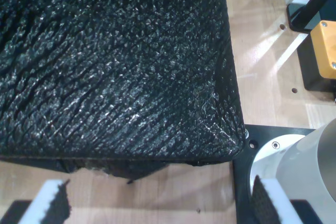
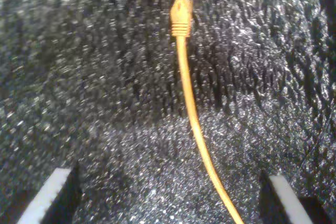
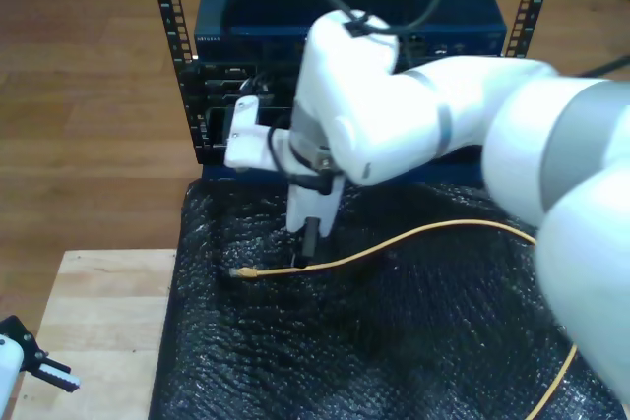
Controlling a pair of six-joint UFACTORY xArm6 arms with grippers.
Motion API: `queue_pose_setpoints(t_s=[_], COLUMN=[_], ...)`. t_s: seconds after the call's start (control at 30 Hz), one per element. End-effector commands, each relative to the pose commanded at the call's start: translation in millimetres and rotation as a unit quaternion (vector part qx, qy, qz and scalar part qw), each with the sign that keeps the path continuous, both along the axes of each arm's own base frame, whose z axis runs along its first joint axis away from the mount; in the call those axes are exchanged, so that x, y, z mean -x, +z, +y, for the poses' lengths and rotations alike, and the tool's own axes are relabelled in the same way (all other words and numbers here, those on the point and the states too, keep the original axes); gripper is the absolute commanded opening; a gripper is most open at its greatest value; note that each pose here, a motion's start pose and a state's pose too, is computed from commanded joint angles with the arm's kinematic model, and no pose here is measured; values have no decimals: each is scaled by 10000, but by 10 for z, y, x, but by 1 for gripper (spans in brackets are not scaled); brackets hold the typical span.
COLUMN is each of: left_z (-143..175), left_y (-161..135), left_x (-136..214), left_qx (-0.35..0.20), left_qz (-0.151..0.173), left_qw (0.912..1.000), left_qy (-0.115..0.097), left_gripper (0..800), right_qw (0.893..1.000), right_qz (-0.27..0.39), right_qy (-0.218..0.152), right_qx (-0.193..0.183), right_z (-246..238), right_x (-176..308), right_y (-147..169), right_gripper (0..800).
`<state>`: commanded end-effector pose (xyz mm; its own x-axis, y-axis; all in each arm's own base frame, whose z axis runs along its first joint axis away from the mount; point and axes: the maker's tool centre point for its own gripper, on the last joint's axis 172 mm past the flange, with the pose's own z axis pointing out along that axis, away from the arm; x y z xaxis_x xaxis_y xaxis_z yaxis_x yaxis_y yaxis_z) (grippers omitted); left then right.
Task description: Grab the cable and plug it in
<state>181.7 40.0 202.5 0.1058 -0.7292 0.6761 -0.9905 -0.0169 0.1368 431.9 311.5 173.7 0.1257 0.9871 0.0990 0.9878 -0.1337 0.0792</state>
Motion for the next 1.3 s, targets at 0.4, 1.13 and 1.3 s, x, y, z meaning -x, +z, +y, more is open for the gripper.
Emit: queue_pose_setpoints(t_s=[0.4,1.13,1.3], left_z=[6,7,10], left_y=[1,7,5], left_x=[-2,-3,-6], left_qx=[-3,-2,-8], left_qz=[21,14,11], left_qw=[10000,10000,10000], left_qy=[30,22,24], left_gripper=[800,800,800], right_qw=[9993,9961,9960], right_qz=[93,-95,-80], right_qy=[83,445,457], right_qx=[357,761,766], right_z=[456,496,512], right_x=[120,-84,-70], right_y=[-520,-779,-807], right_gripper=[790,589,556])
